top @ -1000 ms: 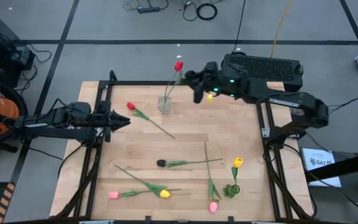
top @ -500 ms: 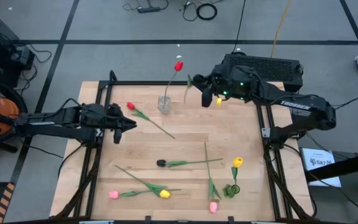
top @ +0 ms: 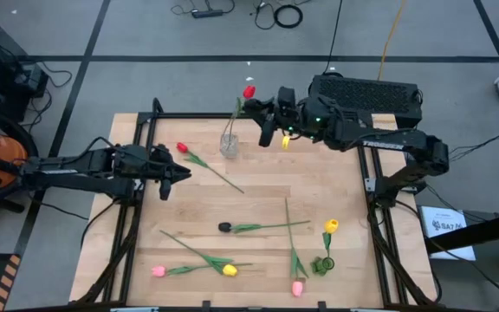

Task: Sort flowers into vase by color
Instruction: Put the right black tulip into the transparent flower vase

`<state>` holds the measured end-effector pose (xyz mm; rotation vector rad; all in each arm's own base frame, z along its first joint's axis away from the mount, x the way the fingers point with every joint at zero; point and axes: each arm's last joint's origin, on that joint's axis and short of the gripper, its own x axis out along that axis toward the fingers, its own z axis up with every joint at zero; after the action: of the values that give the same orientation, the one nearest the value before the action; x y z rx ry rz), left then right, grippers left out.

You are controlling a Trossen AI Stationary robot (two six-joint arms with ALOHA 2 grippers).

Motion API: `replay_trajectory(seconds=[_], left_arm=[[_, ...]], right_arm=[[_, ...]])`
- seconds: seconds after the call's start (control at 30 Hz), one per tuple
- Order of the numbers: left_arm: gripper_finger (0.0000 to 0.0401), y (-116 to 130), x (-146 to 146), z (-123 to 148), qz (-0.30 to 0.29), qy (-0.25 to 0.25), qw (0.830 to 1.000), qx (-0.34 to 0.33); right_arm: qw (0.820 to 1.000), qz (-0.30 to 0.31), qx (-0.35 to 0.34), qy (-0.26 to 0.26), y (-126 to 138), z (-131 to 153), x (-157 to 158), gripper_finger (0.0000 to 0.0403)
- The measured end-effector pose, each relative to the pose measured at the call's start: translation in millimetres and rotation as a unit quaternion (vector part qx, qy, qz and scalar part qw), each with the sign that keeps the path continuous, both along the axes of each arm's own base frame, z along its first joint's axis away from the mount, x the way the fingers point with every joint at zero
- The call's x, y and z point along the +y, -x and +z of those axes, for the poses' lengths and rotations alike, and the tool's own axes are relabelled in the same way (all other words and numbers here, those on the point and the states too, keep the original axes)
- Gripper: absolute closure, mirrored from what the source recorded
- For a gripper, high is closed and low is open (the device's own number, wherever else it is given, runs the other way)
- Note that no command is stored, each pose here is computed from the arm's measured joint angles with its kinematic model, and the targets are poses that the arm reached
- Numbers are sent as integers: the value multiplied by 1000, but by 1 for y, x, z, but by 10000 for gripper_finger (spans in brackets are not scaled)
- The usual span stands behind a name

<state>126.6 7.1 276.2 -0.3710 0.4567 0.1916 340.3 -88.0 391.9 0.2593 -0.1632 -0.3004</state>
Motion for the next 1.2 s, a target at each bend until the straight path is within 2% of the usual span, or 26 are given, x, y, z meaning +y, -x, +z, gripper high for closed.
replay_trajectory(seconds=[0.3, 0.43, 0.6, 0.77, 0.87, 1.0, 1.2], left_arm=[[320, 1, 0, -1, -1, -2, 1000, 7], [320, 2, 0, -4, -5, -8, 1000, 27], [320, 3, 0, -5, -9, -14, 999, 32], [320, 3, 0, -5, -20, -33, 999, 34], [320, 3, 0, -5, -20, -32, 999, 34], [320, 3, 0, -5, -22, -34, 999, 34], [320, 3, 0, -5, -22, -35, 999, 36]], right_arm=[[1000, -16, 11, -5, -5, -9, -8, 339], [998, -40, 45, -15, -5, -15, -9, 339], [992, -60, 96, -57, -25, -48, -13, 339], [992, -49, 100, -67, -54, -82, -14, 339], [990, -48, 108, -73, -62, -96, -15, 337], [987, -50, 123, -87, -64, -103, -16, 317], [986, -51, 131, -86, -62, -103, -16, 258]])
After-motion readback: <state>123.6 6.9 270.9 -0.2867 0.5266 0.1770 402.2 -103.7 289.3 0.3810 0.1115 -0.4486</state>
